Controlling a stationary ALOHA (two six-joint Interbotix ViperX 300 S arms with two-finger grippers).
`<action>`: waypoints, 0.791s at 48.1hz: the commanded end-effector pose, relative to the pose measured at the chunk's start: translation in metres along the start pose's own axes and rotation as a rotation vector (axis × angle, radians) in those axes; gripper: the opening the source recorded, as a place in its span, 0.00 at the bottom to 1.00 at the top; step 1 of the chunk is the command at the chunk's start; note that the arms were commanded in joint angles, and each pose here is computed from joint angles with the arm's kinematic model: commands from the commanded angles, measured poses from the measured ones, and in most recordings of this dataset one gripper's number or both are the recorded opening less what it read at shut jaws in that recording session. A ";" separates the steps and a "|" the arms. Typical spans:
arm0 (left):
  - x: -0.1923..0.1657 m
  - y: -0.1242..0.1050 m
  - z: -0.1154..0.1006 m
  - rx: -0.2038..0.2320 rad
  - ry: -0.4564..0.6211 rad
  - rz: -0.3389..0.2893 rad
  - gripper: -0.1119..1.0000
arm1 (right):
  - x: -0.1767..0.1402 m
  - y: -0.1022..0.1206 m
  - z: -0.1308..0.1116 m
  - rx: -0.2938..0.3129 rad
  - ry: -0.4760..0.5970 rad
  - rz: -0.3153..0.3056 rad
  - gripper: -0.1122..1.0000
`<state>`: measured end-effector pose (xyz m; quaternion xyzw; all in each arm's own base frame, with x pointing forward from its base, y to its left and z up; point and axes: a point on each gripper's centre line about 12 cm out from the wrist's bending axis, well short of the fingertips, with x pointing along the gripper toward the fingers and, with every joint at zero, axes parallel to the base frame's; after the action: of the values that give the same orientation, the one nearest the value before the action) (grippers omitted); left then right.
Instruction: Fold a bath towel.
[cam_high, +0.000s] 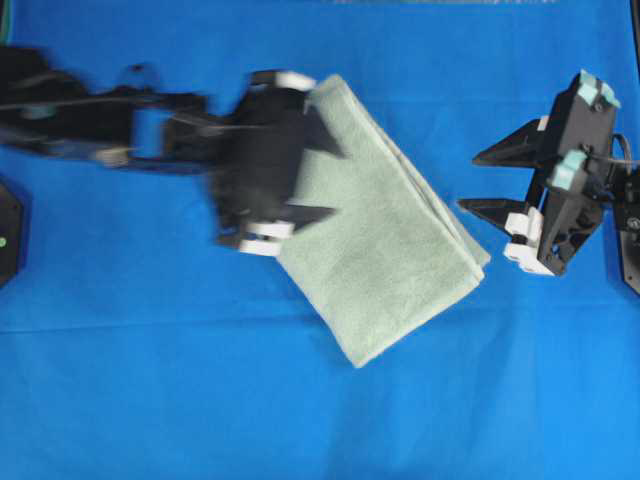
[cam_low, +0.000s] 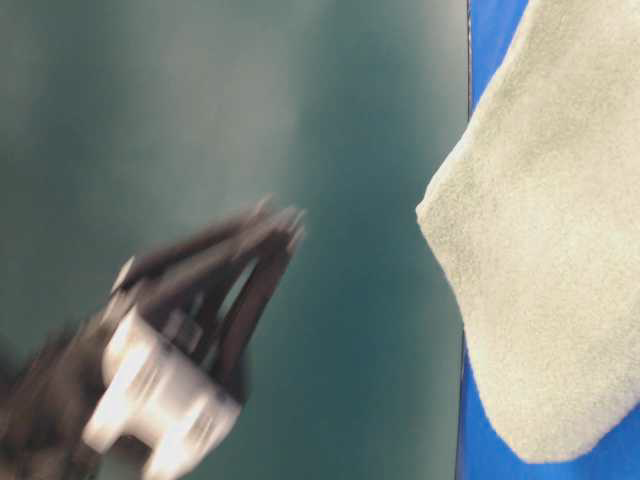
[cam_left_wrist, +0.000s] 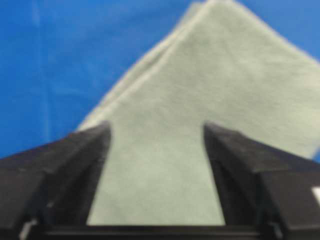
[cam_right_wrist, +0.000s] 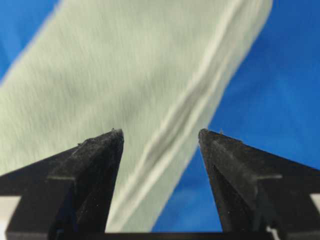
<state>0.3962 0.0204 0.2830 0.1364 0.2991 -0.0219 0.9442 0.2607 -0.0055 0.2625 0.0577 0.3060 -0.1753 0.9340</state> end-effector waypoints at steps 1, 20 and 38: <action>-0.045 0.000 0.005 -0.066 -0.150 0.039 0.72 | -0.010 0.001 0.020 -0.012 -0.079 0.014 0.67; -0.161 -0.023 -0.035 -0.193 -0.442 0.045 0.72 | -0.056 -0.015 0.037 -0.047 -0.292 0.060 0.67; -0.189 -0.045 -0.111 -0.196 -0.523 0.054 0.72 | -0.075 -0.034 0.002 -0.059 -0.370 0.098 0.67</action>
<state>0.1809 0.0002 0.2951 0.0420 0.0605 -0.0021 0.9973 0.1993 -0.0152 0.3078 0.0107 0.1421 -0.1324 0.9809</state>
